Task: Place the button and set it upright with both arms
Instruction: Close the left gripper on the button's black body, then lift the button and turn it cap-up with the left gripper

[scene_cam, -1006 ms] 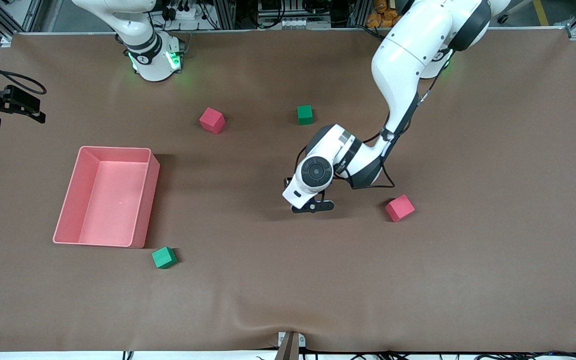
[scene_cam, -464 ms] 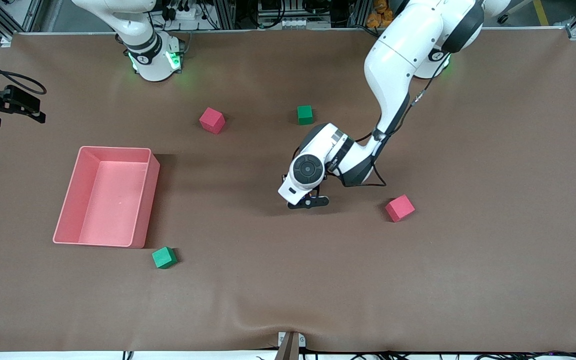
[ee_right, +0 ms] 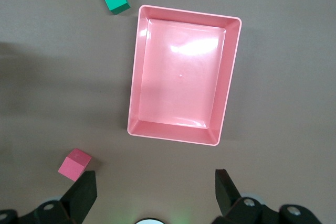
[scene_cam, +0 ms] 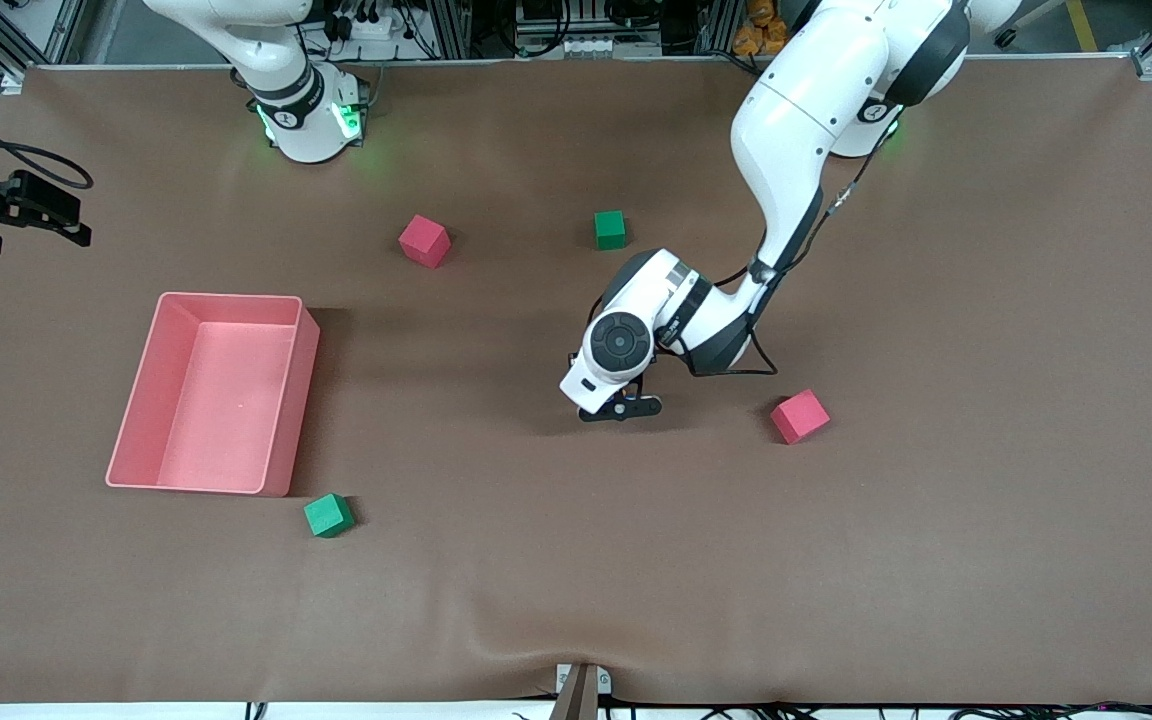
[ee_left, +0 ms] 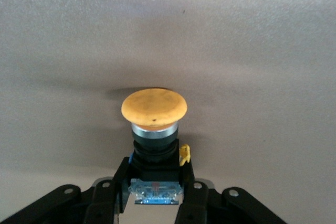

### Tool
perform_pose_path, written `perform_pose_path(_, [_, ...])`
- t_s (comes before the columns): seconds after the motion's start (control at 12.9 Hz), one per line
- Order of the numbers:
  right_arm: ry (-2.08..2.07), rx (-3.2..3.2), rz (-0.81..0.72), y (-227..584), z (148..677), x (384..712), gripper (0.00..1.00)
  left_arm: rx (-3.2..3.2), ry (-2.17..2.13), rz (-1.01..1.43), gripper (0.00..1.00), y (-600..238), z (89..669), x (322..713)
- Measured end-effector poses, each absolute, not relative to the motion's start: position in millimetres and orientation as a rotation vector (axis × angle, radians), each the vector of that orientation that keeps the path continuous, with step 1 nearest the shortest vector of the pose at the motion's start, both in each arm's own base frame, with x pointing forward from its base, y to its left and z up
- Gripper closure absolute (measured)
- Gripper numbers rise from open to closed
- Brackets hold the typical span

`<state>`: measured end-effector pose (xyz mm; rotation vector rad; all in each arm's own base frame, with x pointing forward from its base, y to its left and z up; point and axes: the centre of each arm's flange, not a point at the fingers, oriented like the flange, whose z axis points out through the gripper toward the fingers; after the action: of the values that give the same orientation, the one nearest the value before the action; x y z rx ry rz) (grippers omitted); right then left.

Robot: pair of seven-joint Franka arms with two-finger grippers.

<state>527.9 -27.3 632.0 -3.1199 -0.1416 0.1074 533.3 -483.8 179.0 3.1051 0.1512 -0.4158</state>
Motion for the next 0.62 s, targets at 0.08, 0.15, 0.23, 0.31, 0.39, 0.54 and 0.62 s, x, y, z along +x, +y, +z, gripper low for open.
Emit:
perform_pose_path(0.08, [-0.142,-3.12,0.107,-27.3,632.0,527.9,0.0,3.098,0.15,-0.4,0.59,-486.0,185.0,535.4])
perform_pose_path(0.15, [-0.142,-3.12,0.107,-27.3,632.0,527.9,0.0,3.089,0.164,-0.377,0.59,-489.7,195.2,537.6])
perform_pose_path(0.23, [-0.142,-3.12,0.107,-27.3,632.0,527.9,0.0,3.08,0.199,-0.354,0.59,-494.3,207.4,538.5])
perform_pose_path(0.31, [-0.142,-3.12,0.107,-27.3,632.0,527.9,0.0,3.071,0.226,-0.326,0.59,-500.7,222.1,537.5])
perform_pose_path(0.39, [-0.142,-3.12,0.107,-27.3,632.0,527.9,0.0,3.068,0.223,-0.275,0.59,-509.9,238.9,534.4])
perform_pose_path(0.54, [-0.142,-3.12,0.107,-27.3,632.0,527.9,0.0,3.09,0.238,-0.076,0.59,-537.3,269.9,519.1])
perform_pose_path(0.62, [-0.142,-3.12,0.107,-27.2,632.0,527.9,0.0,3.1,0.272,0.074,0.59,-557.8,279.5,504.2])
